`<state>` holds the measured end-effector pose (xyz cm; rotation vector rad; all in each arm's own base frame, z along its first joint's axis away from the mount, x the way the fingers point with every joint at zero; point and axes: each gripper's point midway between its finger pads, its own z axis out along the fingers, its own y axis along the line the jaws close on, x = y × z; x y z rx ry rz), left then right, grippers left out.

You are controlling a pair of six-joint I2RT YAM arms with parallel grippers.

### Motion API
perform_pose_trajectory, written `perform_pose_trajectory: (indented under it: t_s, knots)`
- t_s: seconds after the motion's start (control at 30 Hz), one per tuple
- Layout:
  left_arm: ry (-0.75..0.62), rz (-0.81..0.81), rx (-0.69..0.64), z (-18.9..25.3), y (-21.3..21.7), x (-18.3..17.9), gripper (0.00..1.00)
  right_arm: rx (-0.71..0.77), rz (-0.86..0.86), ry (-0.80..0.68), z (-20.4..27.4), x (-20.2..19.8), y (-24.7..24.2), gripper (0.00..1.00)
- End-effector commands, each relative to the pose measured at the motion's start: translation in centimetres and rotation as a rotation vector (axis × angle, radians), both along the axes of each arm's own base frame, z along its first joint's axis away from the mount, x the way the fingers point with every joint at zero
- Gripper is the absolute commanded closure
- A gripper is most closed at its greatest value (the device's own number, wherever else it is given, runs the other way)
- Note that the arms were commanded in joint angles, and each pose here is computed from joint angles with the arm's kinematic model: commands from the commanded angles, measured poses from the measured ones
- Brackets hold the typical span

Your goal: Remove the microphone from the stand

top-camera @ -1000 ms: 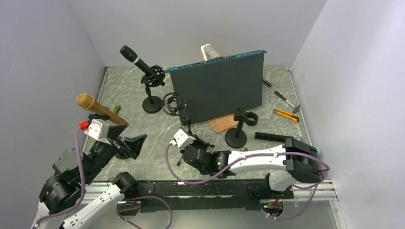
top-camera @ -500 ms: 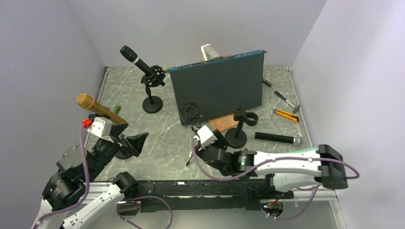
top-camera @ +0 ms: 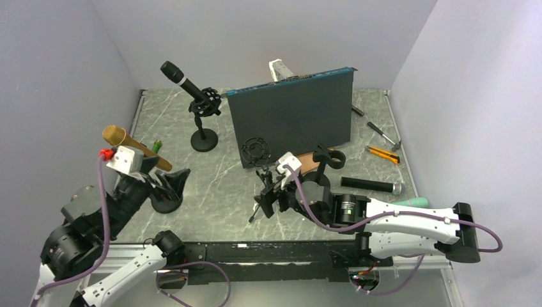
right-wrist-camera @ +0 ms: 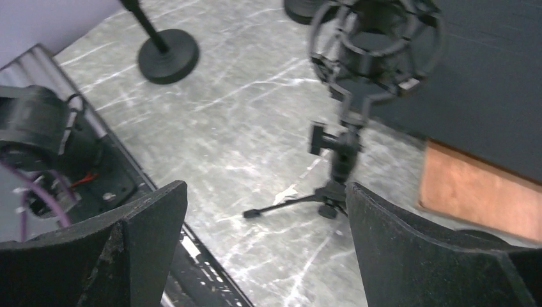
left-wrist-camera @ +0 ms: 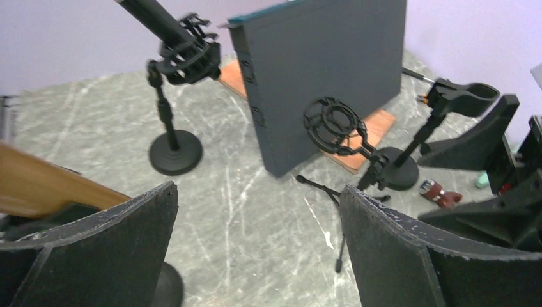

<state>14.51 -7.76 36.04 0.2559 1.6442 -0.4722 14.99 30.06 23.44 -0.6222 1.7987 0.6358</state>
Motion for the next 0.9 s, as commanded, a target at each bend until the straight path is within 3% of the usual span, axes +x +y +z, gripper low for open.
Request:
perform_pose_trajectory:
  t_s: [0.0, 0.2, 0.37, 0.63, 0.87]
  knots:
    - [0.006, 0.133, 0.123, 1.9, 3.2, 0.4, 0.01, 0.115, 0.169, 0.012, 4.1, -1.8, 4.3, 0.05]
    - [0.043, 0.381, 0.182, 3.3, 8.6, 0.1, 0.01, 0.157, 0.268, 0.003, 6.7, -2.6, 7.9, 0.04]
    - [-0.011, 0.53, 0.081, 4.7, 10.7, 0.4, 0.25, 0.161, 0.323, 0.005, 7.2, -3.0, 10.1, 0.04]
    - [-0.006, 0.656, 0.186, 4.3, 9.7, 4.1, 0.01, 0.166, 0.31, 0.04, 6.0, -3.3, 9.3, 0.04]
    - [-0.018, 0.797, 0.183, 3.4, 10.0, 6.4, 0.01, 0.219, 0.276, 0.033, 6.7, -3.2, 7.6, 0.04]
